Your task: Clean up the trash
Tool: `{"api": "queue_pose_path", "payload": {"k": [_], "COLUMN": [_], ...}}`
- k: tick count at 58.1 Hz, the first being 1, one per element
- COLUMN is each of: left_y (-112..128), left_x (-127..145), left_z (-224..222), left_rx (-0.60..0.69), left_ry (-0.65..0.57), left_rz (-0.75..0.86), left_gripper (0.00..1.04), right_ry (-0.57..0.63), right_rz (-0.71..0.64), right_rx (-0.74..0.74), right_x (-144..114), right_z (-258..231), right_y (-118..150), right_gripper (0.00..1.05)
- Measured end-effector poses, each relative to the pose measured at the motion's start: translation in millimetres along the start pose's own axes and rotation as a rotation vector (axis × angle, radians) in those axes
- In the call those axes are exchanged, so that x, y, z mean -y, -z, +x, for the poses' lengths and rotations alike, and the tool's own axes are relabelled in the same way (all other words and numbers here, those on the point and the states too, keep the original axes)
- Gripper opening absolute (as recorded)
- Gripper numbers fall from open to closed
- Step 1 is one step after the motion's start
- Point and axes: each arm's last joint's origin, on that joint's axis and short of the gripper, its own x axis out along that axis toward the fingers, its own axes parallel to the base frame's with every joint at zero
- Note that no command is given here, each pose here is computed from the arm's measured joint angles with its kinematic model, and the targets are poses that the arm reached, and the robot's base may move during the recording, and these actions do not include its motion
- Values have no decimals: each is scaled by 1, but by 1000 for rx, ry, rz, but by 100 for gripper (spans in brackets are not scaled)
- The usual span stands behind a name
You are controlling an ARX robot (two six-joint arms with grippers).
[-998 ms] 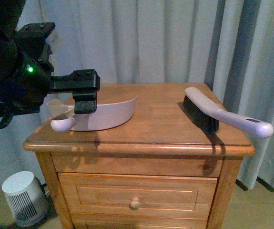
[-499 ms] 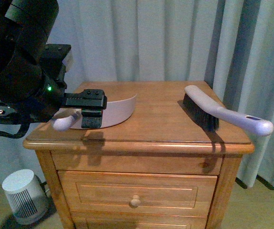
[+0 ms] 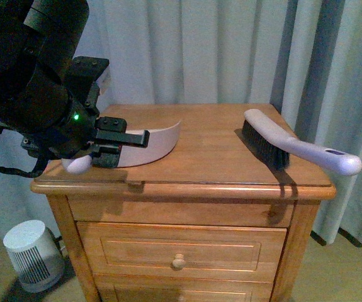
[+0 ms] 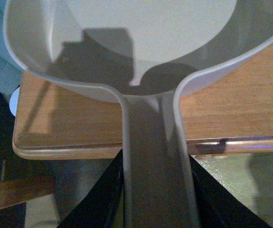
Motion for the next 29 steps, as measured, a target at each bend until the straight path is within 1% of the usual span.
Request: {"api": "queue_pose_path", "payload": {"k": [10,15,20,29], "left_y": [-3,-6,-10,-16], "left_x": [-1,-1,-1,-4], "left_z": [-5,-13,-26,-66], "left_rx": [21,73,163,450], "left_ry": [26,48,72,119], "left_rz": [4,4,8,40], "left_gripper": [29,29,29,29], "right_ry": [0,0,0,0], "right_rz": [0,0,0,0], "right_rx": [0,0,0,0], "right_x": [0,0,0,0], "right_z": [0,0,0,0], "right_y": [0,0,0,0], "right_gripper": [97,97,97,97]}}
